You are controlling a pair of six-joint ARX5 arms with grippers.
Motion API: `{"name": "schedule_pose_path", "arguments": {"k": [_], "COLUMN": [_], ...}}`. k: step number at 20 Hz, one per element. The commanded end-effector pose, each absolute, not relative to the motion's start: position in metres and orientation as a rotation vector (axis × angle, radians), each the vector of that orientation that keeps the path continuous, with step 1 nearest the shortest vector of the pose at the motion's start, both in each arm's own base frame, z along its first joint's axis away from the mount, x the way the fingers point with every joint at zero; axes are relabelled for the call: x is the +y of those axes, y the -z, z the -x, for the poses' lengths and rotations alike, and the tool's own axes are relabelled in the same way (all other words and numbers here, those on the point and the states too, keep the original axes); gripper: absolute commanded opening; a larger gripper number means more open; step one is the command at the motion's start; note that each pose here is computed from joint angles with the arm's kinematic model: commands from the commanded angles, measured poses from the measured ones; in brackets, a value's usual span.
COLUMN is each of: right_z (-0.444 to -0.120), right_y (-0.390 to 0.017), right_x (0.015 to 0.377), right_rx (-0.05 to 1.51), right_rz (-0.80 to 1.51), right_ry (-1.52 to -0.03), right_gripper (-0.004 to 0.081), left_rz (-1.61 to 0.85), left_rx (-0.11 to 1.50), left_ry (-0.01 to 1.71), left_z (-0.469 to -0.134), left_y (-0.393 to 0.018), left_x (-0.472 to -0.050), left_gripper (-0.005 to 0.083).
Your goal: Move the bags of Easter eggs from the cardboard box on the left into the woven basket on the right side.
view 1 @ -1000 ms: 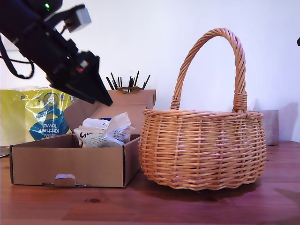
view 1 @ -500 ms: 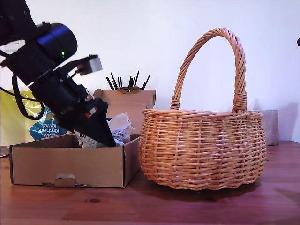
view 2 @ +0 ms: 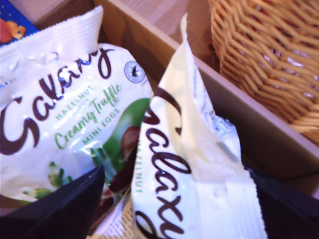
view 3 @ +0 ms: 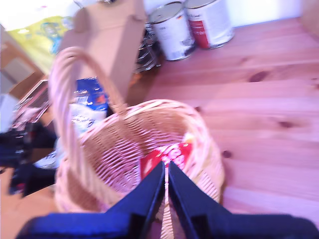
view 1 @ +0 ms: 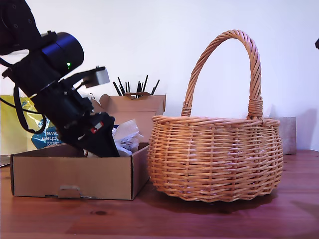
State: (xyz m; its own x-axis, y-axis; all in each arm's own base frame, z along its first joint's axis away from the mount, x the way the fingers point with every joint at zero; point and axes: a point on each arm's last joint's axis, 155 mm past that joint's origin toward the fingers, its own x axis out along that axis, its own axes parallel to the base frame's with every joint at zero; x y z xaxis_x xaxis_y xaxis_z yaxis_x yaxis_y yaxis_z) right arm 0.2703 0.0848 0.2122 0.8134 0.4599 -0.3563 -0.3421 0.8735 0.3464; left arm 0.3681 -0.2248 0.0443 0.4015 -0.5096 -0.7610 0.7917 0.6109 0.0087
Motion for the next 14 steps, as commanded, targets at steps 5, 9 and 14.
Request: {"name": "schedule_pose_path", "arguments": {"k": [5,9,14], "right_z": [-0.231,-0.219,-0.218], "right_y": [-0.191,-0.192,-0.191], "right_x": [0.128,0.144,0.148], "right_rx": [0.568,0.544,0.539], "right_rz": [-0.179,-0.088,-0.058], "right_ry": [-0.681,-0.767,-0.78], "right_gripper": [-0.0012,-0.0012,-0.0012], "left_rz": [-0.403,-0.403,-0.403], "left_rx": [0.841,0.833,0.835], "left_ry": [0.854,0.854,0.854], "left_z": [-0.363,-0.365,-0.369], "left_y": [-0.03,-0.032,-0.044], "left_x": [-0.224,-0.224,-0.226], "left_gripper": [0.0517,0.0508,0.0132]}}
